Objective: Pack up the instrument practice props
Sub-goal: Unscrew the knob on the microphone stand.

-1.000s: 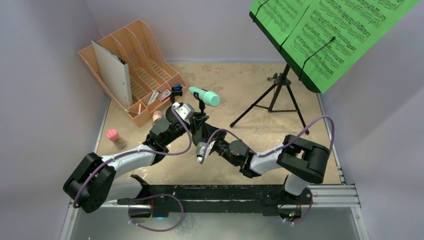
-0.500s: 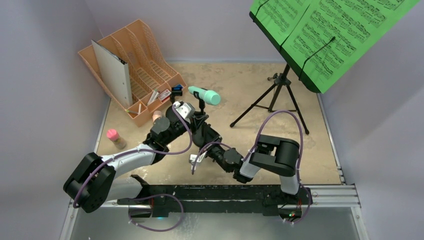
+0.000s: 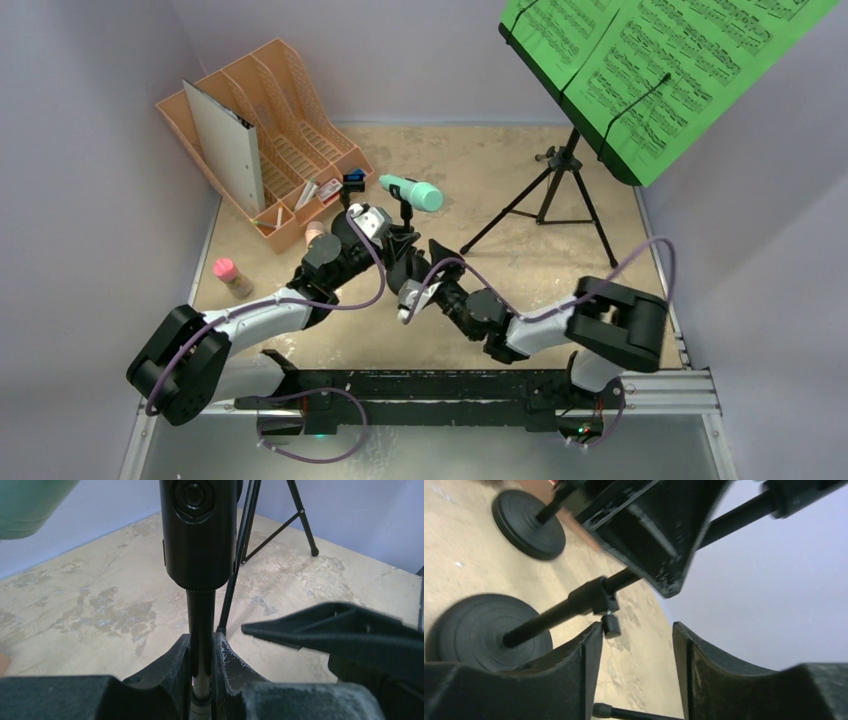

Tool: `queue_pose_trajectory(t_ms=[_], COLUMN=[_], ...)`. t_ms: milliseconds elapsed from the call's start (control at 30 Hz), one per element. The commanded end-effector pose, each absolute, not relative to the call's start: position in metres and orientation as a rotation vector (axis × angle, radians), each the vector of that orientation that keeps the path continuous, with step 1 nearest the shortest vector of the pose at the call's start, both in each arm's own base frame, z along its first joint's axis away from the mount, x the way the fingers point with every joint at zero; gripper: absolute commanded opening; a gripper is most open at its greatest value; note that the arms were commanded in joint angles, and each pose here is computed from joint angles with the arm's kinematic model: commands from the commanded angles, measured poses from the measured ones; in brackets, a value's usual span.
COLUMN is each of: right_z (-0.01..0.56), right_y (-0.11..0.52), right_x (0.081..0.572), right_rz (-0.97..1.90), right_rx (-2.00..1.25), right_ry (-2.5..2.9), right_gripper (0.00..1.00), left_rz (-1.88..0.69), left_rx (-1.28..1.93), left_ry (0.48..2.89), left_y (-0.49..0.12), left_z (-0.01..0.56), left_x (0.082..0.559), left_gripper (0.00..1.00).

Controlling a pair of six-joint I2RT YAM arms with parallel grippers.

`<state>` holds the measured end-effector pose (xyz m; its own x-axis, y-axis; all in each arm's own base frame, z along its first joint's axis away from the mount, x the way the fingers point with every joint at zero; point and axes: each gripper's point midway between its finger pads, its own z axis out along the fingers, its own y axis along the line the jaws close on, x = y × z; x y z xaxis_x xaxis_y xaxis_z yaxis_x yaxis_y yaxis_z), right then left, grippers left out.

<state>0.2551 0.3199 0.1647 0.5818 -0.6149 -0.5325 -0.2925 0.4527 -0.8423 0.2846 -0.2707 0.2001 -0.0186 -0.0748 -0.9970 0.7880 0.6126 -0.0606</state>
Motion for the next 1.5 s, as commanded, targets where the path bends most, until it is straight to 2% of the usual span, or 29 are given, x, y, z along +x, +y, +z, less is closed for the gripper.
queue_pose_trajectory(t_ms=[0, 300, 667, 1000, 1333, 1467], right_z=[0.174, 0.177, 0.220, 0.190, 0.173, 0.171], right_y=[0.326, 0.317, 0.306, 0.319, 0.323, 0.322], right_x=[0.241, 0.232, 0.241, 0.238, 0.244, 0.246], right_rz=[0.079, 0.384, 0.975, 1.388, 1.533, 1.555], right_rx=[-0.992, -0.834, -0.416, -0.163, 0.015, 0.048], right_ry=[1.169, 1.431, 1.623, 1.812, 1.876, 1.878], right_gripper=[0.60, 0.75, 0.75, 0.65, 0.49, 0.46], left_rz=[-0.778, -0.782, -0.781, -0.785, -0.788, -0.790], left_rx=[0.669, 0.673, 0.672, 0.671, 0.672, 0.672], left_ry=[1.457, 1.452, 1.449, 1.447, 1.444, 1.439], left_y=[-0.275, -0.275, -0.275, -0.275, -0.275, -0.275], left_z=[0.196, 0.196, 0.197, 0.198, 0.199, 0.200], left_x=[0.284, 0.283, 0.283, 0.282, 0.281, 0.281], left_gripper=[0.00, 0.00, 0.00, 0.00, 0.00, 0.00])
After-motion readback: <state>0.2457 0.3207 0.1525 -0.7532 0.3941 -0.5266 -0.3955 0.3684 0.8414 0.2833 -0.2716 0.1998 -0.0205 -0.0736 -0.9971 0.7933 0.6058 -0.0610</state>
